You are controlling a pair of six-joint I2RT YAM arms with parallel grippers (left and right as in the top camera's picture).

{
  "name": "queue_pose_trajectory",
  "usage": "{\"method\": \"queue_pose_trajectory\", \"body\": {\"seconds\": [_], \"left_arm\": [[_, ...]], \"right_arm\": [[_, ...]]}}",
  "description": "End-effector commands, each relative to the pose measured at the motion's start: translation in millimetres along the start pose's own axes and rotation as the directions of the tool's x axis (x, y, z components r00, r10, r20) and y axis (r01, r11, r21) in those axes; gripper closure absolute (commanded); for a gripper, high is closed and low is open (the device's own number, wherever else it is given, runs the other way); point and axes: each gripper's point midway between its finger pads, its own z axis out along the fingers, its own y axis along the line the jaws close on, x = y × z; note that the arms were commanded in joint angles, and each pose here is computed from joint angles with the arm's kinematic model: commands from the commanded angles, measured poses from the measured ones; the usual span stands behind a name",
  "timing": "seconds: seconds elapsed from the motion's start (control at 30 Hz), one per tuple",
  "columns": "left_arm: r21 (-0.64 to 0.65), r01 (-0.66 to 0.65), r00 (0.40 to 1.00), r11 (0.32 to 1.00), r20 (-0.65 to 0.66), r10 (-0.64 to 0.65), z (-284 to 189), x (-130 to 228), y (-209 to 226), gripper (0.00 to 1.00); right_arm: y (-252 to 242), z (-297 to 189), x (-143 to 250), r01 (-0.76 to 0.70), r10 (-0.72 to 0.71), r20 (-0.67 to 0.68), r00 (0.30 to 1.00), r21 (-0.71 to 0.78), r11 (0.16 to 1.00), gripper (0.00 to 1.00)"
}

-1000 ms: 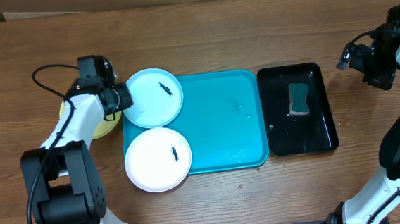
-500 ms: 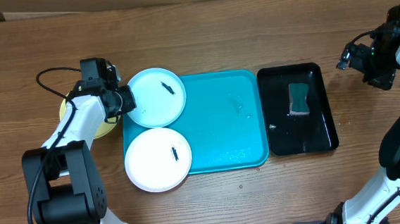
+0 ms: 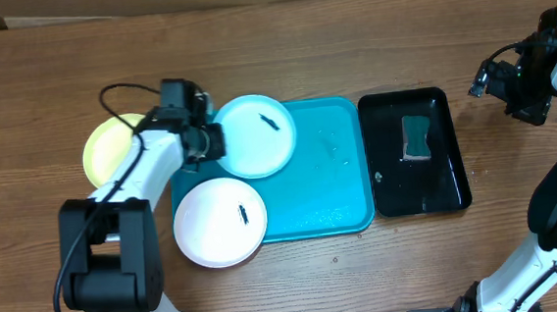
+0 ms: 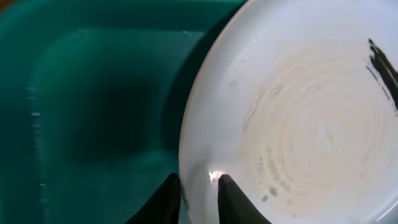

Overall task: Clean dirty plates on tray and stack at the side
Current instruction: 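Slide the white plate to the center of the blue tray with left gripper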

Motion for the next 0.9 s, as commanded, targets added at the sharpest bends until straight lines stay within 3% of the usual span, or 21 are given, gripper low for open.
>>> {"method": "queue_pose_trajectory", "body": {"seconds": [0.0, 0.23, 0.47, 0.7, 0.87], "left_arm": [[0.034, -0.070, 0.997, 0.997, -0.010, 0.071, -2, 8, -26, 0.77], [0.069, -0.166, 0.985, 0.984, -0.033, 0.169, 1, 24, -66, 0.77], [0.066, -0.103, 0.993, 0.992, -0.056, 0.107, 1, 34, -80, 0.76], [-0.007, -0.030, 0.996, 1.000, -0.086, 0.029, 2, 42, -66, 0.72], [-0.011, -0.012, 0.996, 1.000, -0.093, 0.011, 3, 45, -65, 0.85]], "right_arm": [[5, -17, -8, 0.007, -0.007, 0.049, 0.999, -0.011, 1.000, 0.00], [5, -17, -8, 0.007, -0.007, 0.049, 0.999, -0.011, 1.000, 0.00], [5, -17, -8, 0.007, -0.007, 0.049, 0.999, -0.011, 1.000, 0.00], [5, -17, -8, 0.007, -0.007, 0.049, 0.999, -0.011, 1.000, 0.00], [5, -17, -8, 0.007, -0.007, 0.049, 0.999, -0.011, 1.000, 0.00]]}}
